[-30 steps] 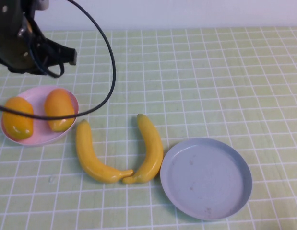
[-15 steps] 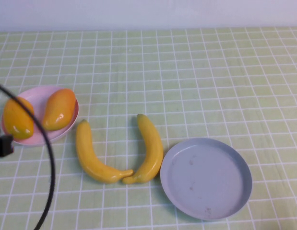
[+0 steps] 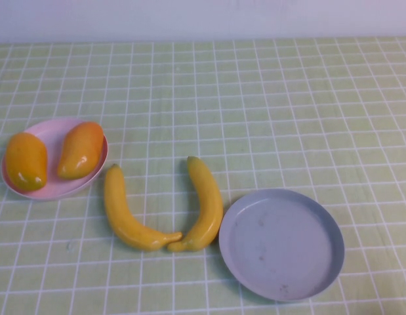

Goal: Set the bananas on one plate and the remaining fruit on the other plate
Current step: Put another type of fruit in the right plate

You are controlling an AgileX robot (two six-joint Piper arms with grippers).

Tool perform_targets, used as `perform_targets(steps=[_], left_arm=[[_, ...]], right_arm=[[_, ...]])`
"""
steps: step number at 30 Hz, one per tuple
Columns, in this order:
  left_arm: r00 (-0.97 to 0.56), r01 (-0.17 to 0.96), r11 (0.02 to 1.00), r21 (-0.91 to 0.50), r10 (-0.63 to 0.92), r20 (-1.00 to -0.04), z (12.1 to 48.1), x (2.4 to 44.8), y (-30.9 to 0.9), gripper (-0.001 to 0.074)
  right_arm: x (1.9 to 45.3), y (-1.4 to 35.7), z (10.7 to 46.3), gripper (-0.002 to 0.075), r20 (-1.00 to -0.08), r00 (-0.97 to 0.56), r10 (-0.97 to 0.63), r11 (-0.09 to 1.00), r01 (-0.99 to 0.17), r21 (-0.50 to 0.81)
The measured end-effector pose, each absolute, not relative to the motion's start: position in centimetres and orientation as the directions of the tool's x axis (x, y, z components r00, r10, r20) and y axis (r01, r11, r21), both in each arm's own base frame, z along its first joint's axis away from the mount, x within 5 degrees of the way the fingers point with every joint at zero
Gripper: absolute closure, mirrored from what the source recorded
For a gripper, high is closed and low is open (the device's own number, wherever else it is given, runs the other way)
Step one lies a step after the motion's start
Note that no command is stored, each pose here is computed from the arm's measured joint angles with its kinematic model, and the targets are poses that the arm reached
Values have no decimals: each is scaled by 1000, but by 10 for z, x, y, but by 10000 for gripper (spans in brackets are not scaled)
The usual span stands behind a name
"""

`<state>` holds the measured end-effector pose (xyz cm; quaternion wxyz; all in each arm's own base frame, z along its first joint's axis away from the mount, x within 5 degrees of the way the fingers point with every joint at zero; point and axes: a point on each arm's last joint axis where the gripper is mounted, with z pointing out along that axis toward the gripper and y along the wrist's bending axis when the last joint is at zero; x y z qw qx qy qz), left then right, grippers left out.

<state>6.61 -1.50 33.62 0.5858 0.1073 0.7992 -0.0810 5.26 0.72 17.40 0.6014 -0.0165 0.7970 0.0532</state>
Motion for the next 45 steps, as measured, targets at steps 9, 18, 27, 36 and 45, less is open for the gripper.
perform_targets(steps=[9, 18, 27, 36, 45], left_arm=[[43, 228, 967, 113, 106, -993, 266, 55, -13, 738], [5, 3, 997, 78, 78, -997, 211, 55, 0, 738], [-109, -2, 999, 52, 51, -993, 189, 56, 1, 738], [-293, -3, 999, 45, 43, -955, 172, 53, 1, 738], [-296, -3, 999, 45, 43, -954, 172, 53, 2, 738]], right_arm=[[53, 7, 174, 743, -960, -276, 38, 994, -90, 65], [53, 7, 174, 743, -961, -274, 38, 994, -90, 65], [53, 7, 174, 743, -961, -274, 38, 994, -90, 65], [53, 7, 174, 743, -961, -274, 38, 994, -90, 65], [53, 7, 174, 743, -961, -274, 38, 994, -90, 65]])
